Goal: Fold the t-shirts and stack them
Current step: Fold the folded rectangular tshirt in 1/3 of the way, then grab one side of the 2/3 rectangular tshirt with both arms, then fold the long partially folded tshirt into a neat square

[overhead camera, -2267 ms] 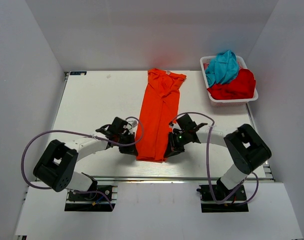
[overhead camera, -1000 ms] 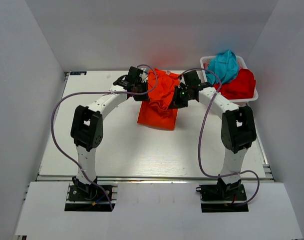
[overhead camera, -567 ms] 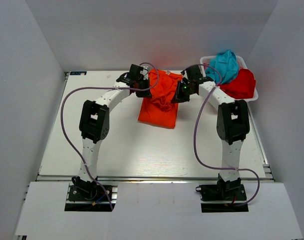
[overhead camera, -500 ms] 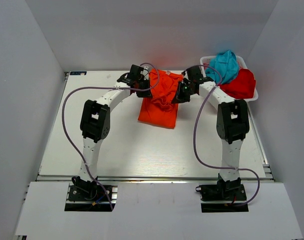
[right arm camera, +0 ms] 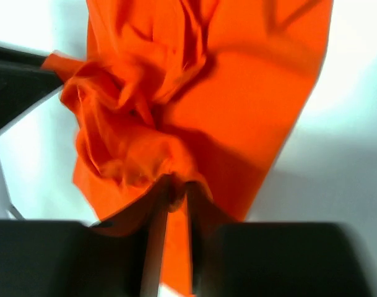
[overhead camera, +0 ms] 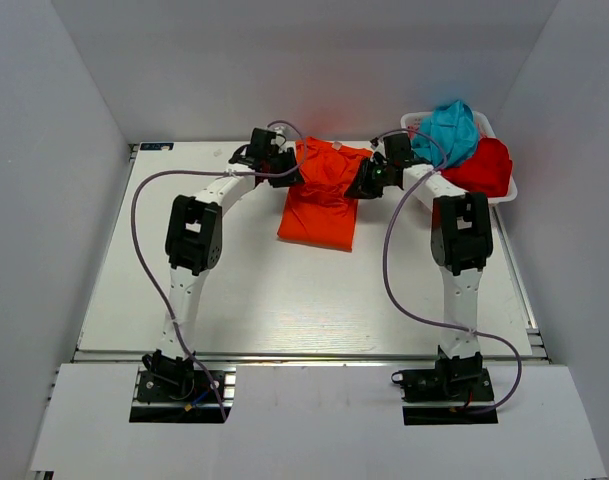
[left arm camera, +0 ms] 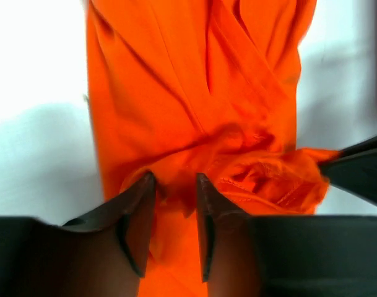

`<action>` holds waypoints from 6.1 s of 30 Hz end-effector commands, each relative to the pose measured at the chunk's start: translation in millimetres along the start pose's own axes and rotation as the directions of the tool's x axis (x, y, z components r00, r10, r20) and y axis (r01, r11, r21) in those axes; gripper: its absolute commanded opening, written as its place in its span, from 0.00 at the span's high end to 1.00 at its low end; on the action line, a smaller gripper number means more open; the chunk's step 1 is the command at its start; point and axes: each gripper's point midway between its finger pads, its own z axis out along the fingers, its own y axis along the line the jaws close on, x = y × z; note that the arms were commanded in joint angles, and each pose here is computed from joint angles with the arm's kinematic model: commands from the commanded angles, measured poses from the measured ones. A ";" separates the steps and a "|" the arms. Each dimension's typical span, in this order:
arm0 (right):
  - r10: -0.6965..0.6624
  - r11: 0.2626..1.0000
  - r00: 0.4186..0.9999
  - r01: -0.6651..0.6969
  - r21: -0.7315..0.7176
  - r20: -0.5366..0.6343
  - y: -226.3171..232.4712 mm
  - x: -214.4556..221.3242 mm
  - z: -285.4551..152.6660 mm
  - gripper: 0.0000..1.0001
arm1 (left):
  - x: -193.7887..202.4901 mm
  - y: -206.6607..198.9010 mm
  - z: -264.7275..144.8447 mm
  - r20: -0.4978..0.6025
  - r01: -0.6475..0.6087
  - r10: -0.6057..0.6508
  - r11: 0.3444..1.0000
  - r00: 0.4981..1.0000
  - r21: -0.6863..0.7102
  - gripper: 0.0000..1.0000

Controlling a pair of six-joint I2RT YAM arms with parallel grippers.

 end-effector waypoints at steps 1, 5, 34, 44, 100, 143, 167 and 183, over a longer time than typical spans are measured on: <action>-0.106 0.985 0.990 0.117 -0.123 0.096 13.1 -34.3 10.8 0.74 | -44.6 -4.3 -0.9 0.111 0.033 -0.043 0.995 0.993 0.091 0.53; -0.132 0.980 0.970 0.158 -0.117 0.205 23.5 -85.7 -14.1 0.34 | -95.5 -19.6 -19.5 0.207 0.007 -0.045 0.983 0.977 0.181 0.00; -0.105 0.901 0.987 0.145 -0.409 0.119 77.6 -18.8 30.6 0.10 | 126.0 -45.6 -52.5 -0.197 0.057 0.019 0.926 0.980 0.373 0.00; 0.086 0.959 0.982 -0.035 -0.283 0.169 13.0 -37.4 65.0 0.10 | 166.7 -11.7 -41.6 -0.312 0.082 -0.001 0.966 0.950 0.247 0.00; -0.028 0.994 0.997 0.019 -0.108 -0.076 -12.1 157.3 -14.4 1.00 | 165.5 23.8 -75.5 -0.206 -0.017 0.034 0.996 0.978 0.084 1.00; -0.183 0.973 0.970 0.202 -0.112 0.159 69.5 69.8 -147.0 1.00 | 3.4 -51.9 -167.3 0.115 -0.023 0.021 1.000 0.993 0.015 1.00; -0.054 0.991 0.979 0.077 -0.107 0.198 14.1 -45.4 -76.7 1.00 | -78.3 -36.3 -39.7 0.196 -0.045 0.016 0.989 0.980 0.143 0.97; -0.058 0.990 0.970 0.086 -0.112 0.234 -3.9 -91.5 -48.0 0.10 | -91.9 -34.7 -8.3 0.253 -0.115 0.050 0.961 0.966 0.250 0.00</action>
